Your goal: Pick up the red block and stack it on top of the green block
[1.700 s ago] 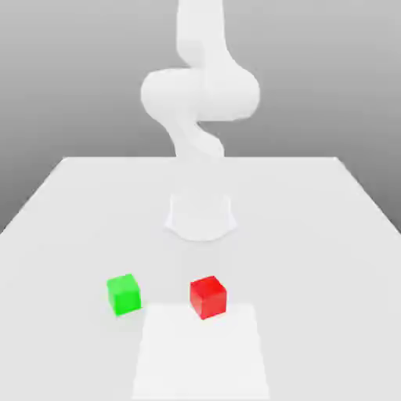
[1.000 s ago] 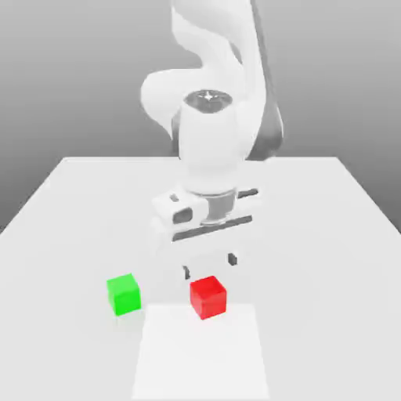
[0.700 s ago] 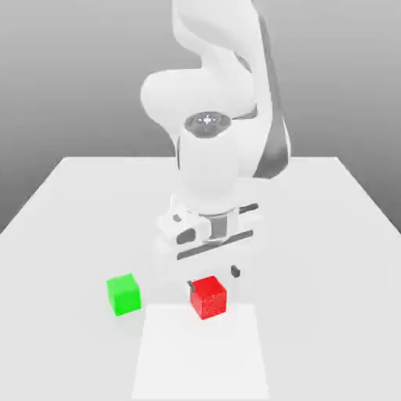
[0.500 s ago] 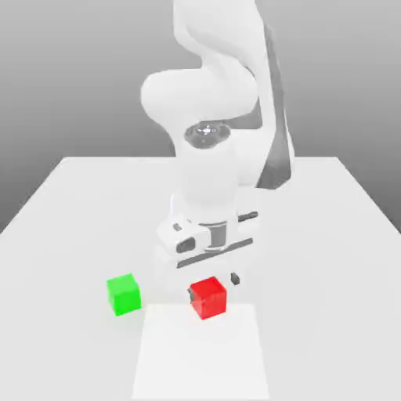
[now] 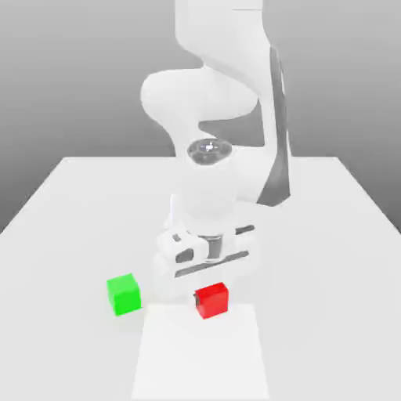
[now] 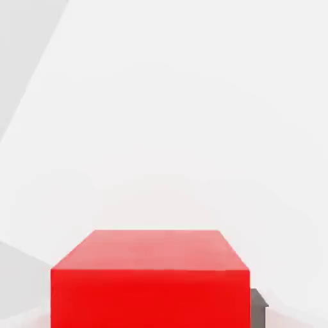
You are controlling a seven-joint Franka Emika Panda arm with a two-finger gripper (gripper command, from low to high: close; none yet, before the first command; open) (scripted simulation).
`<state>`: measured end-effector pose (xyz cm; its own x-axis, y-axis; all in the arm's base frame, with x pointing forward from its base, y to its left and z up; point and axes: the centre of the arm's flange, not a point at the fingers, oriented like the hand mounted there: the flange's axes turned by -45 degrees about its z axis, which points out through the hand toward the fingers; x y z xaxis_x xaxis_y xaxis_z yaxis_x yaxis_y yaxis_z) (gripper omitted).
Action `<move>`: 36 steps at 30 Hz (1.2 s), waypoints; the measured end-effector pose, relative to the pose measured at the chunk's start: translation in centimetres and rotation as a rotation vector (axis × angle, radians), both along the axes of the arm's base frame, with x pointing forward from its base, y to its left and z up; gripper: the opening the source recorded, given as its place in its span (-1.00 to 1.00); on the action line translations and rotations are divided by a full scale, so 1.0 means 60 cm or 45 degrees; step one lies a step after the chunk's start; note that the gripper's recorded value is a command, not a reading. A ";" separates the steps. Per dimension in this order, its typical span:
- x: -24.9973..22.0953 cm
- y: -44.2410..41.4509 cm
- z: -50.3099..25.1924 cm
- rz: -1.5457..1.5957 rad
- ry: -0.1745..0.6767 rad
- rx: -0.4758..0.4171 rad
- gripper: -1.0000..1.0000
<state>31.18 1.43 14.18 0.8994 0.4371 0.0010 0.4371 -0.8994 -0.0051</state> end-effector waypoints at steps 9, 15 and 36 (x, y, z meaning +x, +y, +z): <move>0.018 0.004 0.039 0.005 0.005 0.049 -1.00; 0.019 0.004 0.065 0.003 0.012 0.056 -1.00; -0.011 -0.178 0.164 -0.151 -0.008 -0.006 -1.00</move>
<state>30.50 -9.27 24.00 0.9449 0.3274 0.0053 0.3274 -0.9449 0.0016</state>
